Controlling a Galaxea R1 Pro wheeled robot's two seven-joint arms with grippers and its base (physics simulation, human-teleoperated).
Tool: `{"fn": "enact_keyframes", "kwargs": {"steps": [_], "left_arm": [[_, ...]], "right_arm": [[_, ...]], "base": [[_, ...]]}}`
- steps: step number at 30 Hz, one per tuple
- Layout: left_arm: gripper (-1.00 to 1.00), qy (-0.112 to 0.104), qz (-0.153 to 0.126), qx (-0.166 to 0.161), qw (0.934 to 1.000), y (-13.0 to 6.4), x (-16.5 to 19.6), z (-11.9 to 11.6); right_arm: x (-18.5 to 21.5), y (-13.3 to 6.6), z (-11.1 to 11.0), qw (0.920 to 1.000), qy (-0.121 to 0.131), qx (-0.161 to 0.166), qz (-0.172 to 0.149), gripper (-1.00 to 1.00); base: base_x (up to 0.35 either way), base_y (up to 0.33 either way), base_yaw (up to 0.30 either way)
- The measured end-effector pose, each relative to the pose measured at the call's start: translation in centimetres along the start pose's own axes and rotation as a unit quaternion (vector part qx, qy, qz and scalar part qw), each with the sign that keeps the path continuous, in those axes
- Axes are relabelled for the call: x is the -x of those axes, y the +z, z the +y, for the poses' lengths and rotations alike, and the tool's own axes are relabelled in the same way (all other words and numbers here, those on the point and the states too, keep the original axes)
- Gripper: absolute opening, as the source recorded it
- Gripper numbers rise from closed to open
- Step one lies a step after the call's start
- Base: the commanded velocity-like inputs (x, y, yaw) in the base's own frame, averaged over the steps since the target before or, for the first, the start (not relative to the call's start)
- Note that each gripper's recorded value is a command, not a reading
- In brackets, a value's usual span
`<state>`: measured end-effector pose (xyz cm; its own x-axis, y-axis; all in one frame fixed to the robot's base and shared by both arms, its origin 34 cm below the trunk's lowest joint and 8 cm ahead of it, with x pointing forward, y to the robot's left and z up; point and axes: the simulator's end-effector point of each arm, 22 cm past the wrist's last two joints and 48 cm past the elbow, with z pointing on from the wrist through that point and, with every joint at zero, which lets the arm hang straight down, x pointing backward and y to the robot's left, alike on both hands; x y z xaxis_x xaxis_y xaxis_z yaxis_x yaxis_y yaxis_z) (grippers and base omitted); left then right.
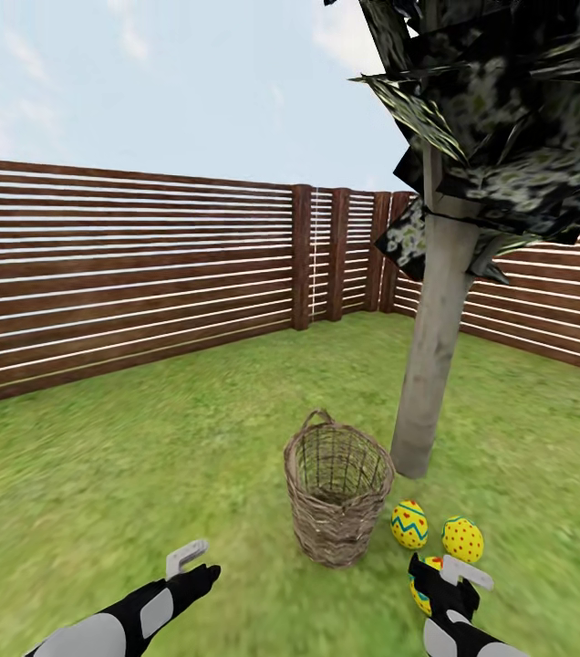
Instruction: Take the three Easter eggs out of the wicker basket on the lawn in the garden, then place them on the lawn next to a single tree (choose any tree) so that all three eggs are next to the same tree and none are left in the basket.
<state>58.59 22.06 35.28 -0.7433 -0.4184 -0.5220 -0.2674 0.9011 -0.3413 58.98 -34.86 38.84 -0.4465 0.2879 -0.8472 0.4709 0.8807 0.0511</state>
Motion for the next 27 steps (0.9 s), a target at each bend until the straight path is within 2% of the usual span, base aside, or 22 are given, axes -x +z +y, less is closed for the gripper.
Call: {"fn": "enact_keyframes", "kwargs": {"steps": [27], "left_arm": [[1.0,0.0,0.003,-0.002,1.0,-3.8,3.8,-2.6]], "right_arm": [[5.7,-2.2,1.2,1.0,0.003,0.001,-0.005,1.0]], "base": [[0.0,0.0,0.0]]}}
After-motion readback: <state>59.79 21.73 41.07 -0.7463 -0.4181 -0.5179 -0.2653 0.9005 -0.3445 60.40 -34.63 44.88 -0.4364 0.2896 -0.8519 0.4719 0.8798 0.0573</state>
